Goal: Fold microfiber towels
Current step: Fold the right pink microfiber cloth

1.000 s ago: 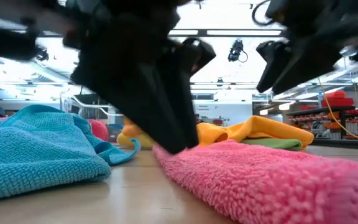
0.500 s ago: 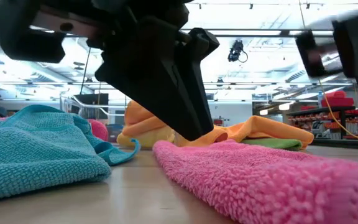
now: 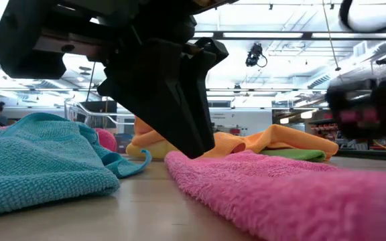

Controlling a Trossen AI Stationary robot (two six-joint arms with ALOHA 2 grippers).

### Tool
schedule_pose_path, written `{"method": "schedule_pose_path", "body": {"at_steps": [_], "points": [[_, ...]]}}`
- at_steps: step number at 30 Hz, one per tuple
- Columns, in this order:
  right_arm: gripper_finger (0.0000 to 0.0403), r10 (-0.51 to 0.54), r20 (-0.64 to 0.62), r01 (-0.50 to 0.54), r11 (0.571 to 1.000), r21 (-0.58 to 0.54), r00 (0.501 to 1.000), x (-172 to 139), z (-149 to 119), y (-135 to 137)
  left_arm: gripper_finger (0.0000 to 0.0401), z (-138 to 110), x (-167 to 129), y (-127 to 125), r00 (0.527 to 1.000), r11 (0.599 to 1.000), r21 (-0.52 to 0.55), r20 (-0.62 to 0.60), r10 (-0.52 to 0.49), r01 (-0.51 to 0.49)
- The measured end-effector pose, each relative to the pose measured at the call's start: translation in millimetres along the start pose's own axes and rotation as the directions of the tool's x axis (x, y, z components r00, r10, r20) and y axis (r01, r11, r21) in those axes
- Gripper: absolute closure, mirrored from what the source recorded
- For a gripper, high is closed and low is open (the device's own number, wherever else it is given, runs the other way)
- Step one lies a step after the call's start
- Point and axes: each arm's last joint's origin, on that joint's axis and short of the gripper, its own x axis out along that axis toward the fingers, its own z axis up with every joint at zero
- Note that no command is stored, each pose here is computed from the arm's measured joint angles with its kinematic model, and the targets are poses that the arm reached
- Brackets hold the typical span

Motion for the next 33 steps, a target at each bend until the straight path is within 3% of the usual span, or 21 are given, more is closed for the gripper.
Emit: {"method": "schedule_pose_path", "body": {"at_steps": [8, 14, 18, 24, 29, 33], "points": [[0.0208, -0.004, -0.163, 0.023, 0.993, 0.113, 0.987, -13.4, -2.1, -13.5, 0.0313, -0.4, -0.4, 0.2, 1.0, 1.0, -0.003, -0.005, 0.0, 0.0], [0.0208, -0.128, -0.296, 0.159, 0.984, 0.083, 0.947, -39.3, -1.9, -25.9, 0.0317, -0.7, -0.1, 2.3, 1.0, 1.0, -0.011, -0.005, 0.002, -0.002], [0.0208, -0.139, -0.291, 0.167, 0.983, 0.075, 0.947, -54.5, 4.4, -27.5, 0.0321, -0.7, -0.1, 2.3, 1.0, 1.0, -0.011, -0.006, 0.002, -0.002], [0.0208, -0.156, -0.184, 0.17, 0.983, 0.064, 0.971, -72.1, 20.0, -8.1, 0.0317, -0.8, -0.2, 2.3, 1.0, 1.0, -0.012, -0.007, 0.001, -0.001], [0.0208, -0.126, -0.152, 0.13, 0.991, 0.016, 0.98, -53.7, 11.6, 11.9, 0.032, -0.6, -0.1, 2.7, 1.0, 1.0, -0.021, -0.006, 0.002, -0.002], [0.0208, -0.173, -0.17, 0.169, 0.985, -0.036, 0.97, -38.0, -1.5, 17.2, 0.0325, -0.5, -0.1, 3.0, 1.0, 1.0, -0.027, -0.004, 0.002, -0.003]]}}
